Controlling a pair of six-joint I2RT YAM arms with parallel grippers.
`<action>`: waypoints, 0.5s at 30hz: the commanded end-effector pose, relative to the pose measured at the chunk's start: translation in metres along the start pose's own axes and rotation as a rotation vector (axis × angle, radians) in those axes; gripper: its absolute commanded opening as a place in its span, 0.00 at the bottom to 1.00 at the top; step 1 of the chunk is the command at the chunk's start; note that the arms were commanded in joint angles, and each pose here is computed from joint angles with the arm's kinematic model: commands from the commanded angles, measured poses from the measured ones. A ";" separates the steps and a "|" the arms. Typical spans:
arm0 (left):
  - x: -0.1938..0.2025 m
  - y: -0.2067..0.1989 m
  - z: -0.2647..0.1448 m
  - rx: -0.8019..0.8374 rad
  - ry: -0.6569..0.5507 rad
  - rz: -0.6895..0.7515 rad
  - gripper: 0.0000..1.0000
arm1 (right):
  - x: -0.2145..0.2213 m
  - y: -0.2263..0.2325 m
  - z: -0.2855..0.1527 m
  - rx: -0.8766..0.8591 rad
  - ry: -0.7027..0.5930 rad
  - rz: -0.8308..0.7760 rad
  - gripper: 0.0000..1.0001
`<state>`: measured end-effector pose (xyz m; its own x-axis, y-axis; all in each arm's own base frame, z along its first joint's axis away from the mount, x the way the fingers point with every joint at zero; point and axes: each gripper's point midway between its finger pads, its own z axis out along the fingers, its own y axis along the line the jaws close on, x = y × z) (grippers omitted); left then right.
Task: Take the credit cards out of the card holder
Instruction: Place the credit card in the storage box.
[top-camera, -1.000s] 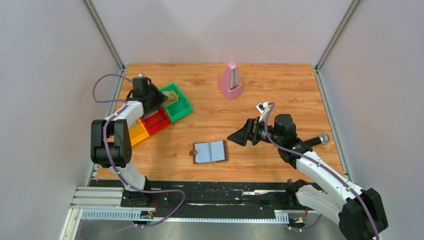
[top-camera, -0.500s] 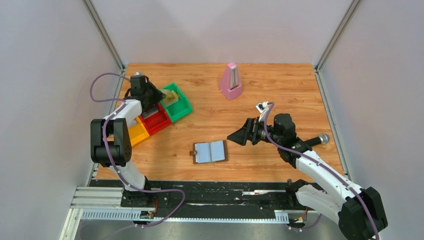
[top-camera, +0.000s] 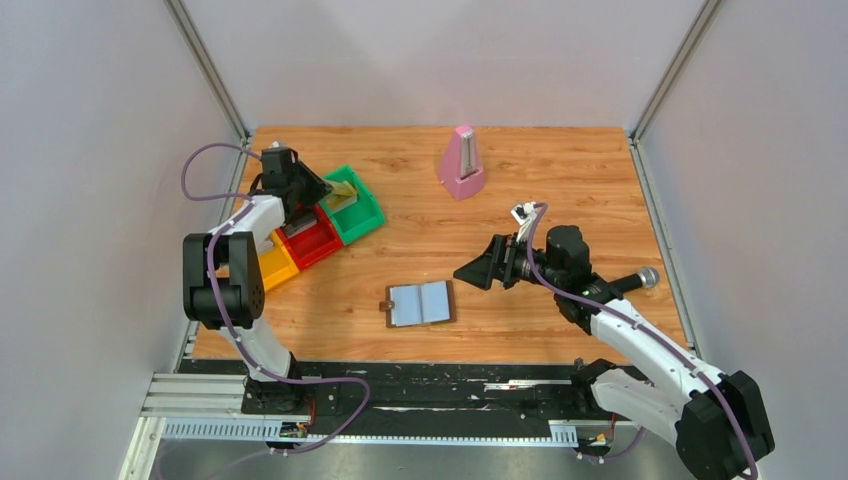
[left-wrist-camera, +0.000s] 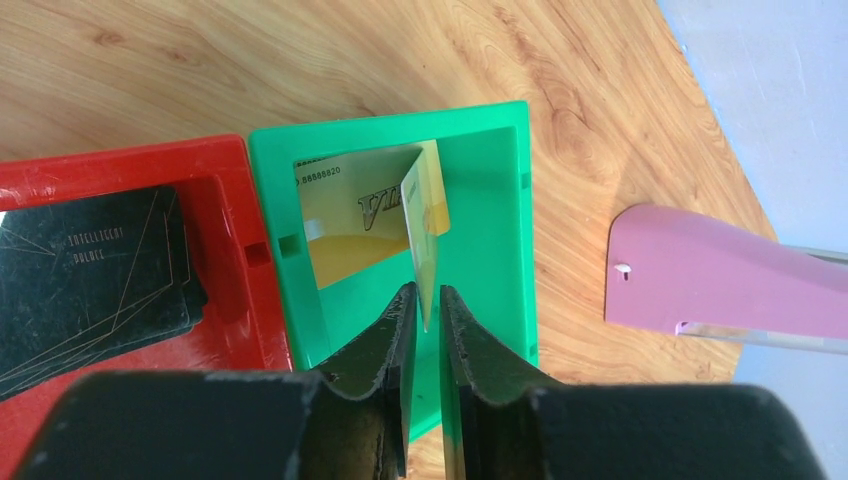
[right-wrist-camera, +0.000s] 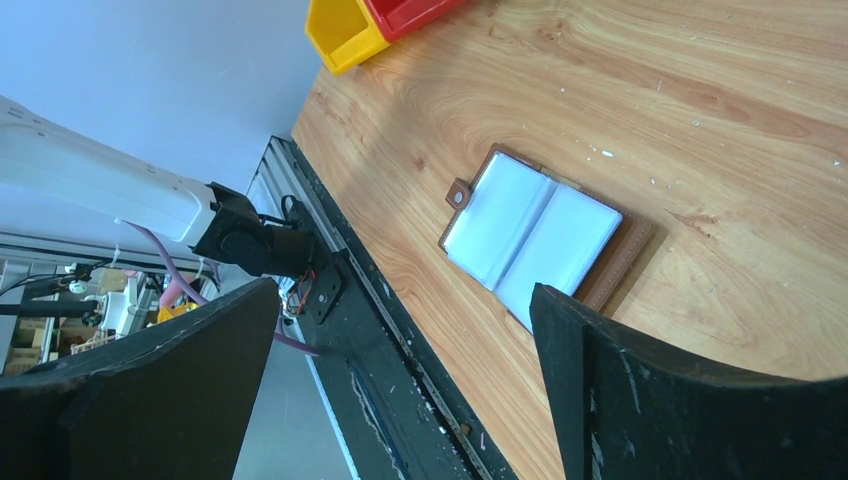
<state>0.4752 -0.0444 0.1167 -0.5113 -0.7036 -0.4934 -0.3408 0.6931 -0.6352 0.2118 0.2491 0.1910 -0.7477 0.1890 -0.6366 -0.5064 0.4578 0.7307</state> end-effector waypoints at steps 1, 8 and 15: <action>-0.016 -0.008 0.001 0.017 -0.032 0.013 0.22 | -0.020 0.012 0.000 -0.024 -0.048 -0.048 1.00; -0.015 -0.005 0.002 0.003 -0.026 0.016 0.24 | -0.020 0.011 0.000 -0.021 -0.050 -0.047 1.00; -0.016 -0.002 0.002 -0.014 -0.029 0.022 0.28 | -0.021 0.013 -0.001 -0.027 -0.051 -0.051 1.00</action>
<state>0.4735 -0.0437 0.1095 -0.5261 -0.7016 -0.4805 -0.3606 0.6958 -0.6212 0.2126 0.2495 0.1923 -0.7466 0.1896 -0.6377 -0.5076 0.4572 0.7303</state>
